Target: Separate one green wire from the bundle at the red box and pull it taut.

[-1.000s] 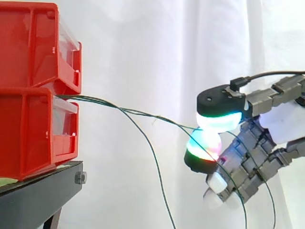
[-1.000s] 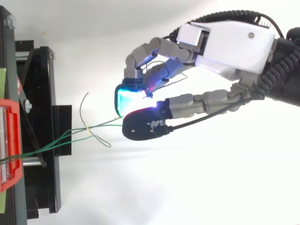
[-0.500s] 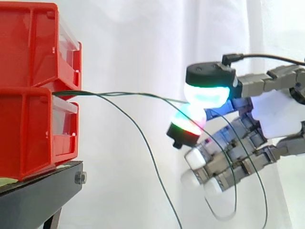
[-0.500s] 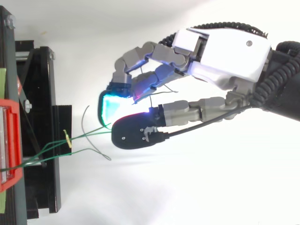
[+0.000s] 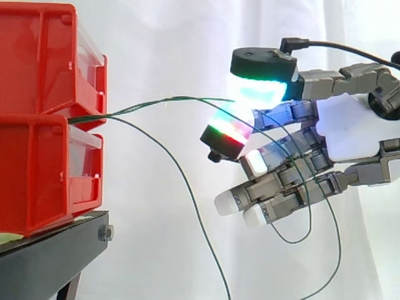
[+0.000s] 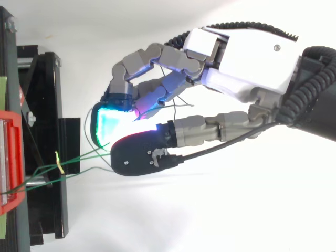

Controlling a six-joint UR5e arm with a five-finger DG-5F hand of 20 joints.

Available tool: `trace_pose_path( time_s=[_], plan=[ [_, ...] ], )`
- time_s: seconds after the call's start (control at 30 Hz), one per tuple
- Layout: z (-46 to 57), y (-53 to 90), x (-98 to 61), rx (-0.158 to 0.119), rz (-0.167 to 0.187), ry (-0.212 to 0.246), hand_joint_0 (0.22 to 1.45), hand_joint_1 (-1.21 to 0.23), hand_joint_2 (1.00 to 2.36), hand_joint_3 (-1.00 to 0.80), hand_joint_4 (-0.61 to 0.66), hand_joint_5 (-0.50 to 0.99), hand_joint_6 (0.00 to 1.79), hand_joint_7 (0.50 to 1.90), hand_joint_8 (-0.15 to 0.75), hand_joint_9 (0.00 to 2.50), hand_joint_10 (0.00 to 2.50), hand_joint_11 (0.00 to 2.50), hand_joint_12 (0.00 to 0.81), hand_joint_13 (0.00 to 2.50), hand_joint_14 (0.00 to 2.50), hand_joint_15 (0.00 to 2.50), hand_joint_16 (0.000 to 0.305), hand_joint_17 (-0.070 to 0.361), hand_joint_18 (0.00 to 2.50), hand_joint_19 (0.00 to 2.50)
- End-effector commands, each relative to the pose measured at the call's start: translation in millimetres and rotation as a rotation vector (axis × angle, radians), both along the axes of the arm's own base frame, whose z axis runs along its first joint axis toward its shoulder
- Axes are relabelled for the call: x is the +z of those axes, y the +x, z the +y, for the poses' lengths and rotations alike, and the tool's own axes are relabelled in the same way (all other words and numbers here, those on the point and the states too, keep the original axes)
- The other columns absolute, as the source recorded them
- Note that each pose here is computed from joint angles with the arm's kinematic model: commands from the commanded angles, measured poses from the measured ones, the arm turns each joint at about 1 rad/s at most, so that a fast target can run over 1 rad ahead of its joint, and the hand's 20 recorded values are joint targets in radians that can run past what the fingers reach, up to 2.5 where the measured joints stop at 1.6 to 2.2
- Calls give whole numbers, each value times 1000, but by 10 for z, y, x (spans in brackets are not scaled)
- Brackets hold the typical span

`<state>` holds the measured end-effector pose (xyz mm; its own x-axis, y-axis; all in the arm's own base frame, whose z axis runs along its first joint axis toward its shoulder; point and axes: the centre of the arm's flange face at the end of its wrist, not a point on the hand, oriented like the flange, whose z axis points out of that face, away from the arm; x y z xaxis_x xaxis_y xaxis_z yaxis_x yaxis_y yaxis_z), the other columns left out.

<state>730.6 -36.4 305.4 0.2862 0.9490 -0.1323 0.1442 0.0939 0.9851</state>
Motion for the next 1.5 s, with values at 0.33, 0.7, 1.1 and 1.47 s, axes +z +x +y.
trace_pose_path(
  time_s=[0.33, 0.7, 1.1, 1.47],
  plan=[
    [1, 0, -3, 6, 14, -49, 569, -718, 1025, -49, -68, -142, 919, 1115, 234, 886, 25, 766, 311, 630, 13, 321, 45, 101, 505, 293],
    [0, 2, -10, 5, 17, -50, 568, -717, 1026, -43, -73, -142, 919, 1118, 240, 860, 23, 685, 311, 633, 13, 324, 45, 101, 510, 302],
    [-1, -3, -6, 5, 17, -50, 567, -717, 1026, -37, -74, -141, 919, 1123, 244, 866, 23, 661, 317, 632, 13, 325, 45, 101, 509, 299],
    [-1, -3, -6, 5, 17, -50, 568, -718, 1026, -38, -72, -140, 918, 1128, 245, 877, 24, 662, 320, 625, 13, 329, 44, 100, 502, 295]
  ],
)
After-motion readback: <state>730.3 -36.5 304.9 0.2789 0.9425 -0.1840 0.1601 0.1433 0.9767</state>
